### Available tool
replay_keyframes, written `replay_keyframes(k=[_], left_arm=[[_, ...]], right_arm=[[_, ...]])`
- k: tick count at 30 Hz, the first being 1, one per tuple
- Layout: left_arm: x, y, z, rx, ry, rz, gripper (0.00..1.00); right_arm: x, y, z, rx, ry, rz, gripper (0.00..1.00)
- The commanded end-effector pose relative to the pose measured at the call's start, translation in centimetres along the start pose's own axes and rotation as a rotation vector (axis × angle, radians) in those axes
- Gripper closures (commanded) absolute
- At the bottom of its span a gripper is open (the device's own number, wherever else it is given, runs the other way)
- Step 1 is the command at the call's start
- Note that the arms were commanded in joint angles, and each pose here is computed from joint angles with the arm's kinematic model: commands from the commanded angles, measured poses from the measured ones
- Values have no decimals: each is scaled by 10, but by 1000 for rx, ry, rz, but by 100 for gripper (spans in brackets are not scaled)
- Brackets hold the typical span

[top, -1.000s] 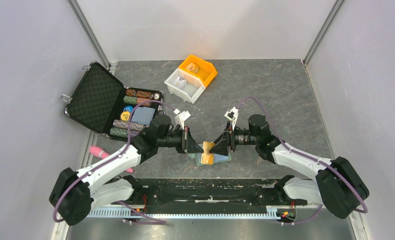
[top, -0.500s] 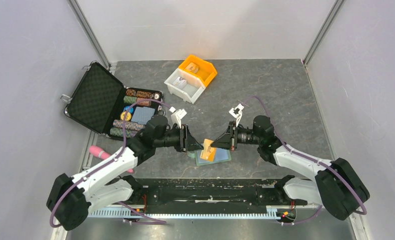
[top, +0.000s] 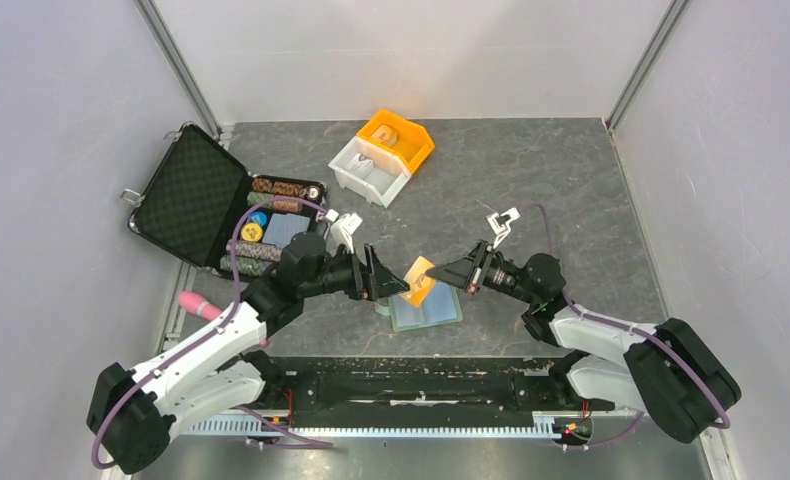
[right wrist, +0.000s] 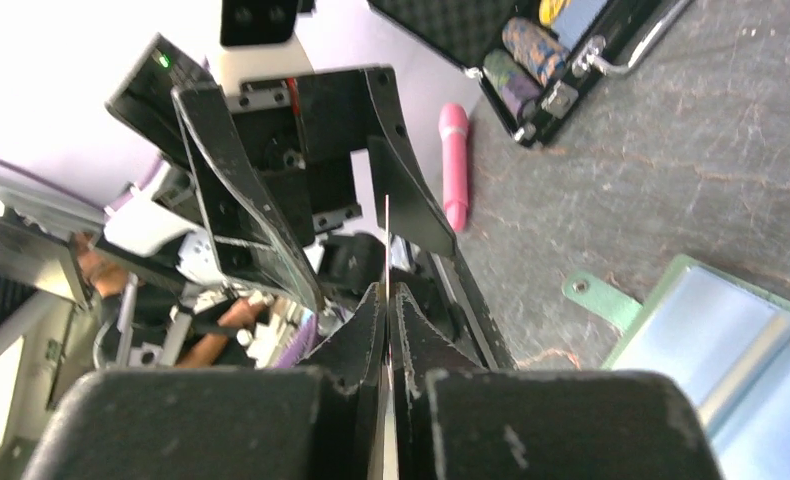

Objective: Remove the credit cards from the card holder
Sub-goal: Place the credit card in the storage box.

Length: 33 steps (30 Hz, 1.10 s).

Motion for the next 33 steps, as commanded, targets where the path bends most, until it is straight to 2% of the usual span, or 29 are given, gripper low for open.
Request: replay_keyframes(k=[1, 6, 9, 18, 20, 23, 26, 28, 33], left_arm=[[-10, 3, -19, -108, -21, 55, 16], [-15, 11, -29, -197, -105, 122, 21], [-15, 16, -37, -243, -160, 141, 28], [-13, 25, -43, -271, -244, 165, 58], [-11, 25, -41, -279, -266, 165, 62], [-10, 25, -38, -283, -284, 169, 62], [-9, 25, -36, -274, -292, 167, 52], [-8, 26, -34, -268, -299, 165, 49], [-8, 30, -31, -262, -304, 175, 52]], right_arm=[[29, 1, -28, -176, 33, -120, 100], [32, -4, -37, -276, 86, -144, 100], [27, -6, -39, -309, 113, -126, 100], [16, -12, -37, -341, 155, -99, 100], [14, -16, -37, -358, 164, -103, 100], [13, -22, -37, -387, 183, -119, 100], [12, -24, -37, -400, 191, -120, 100], [11, -24, -38, -402, 193, -117, 100], [7, -23, -38, -406, 208, -99, 100]])
Point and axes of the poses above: each gripper's point midway between its finger pads, its own y axis out along the fingers, its own x axis along the line the jaws close on, z = x × y, the point moved 2 cm from there along -y, back along the fingers, and after that the axes turned 15 degrees about y, right-handed, at the moved point
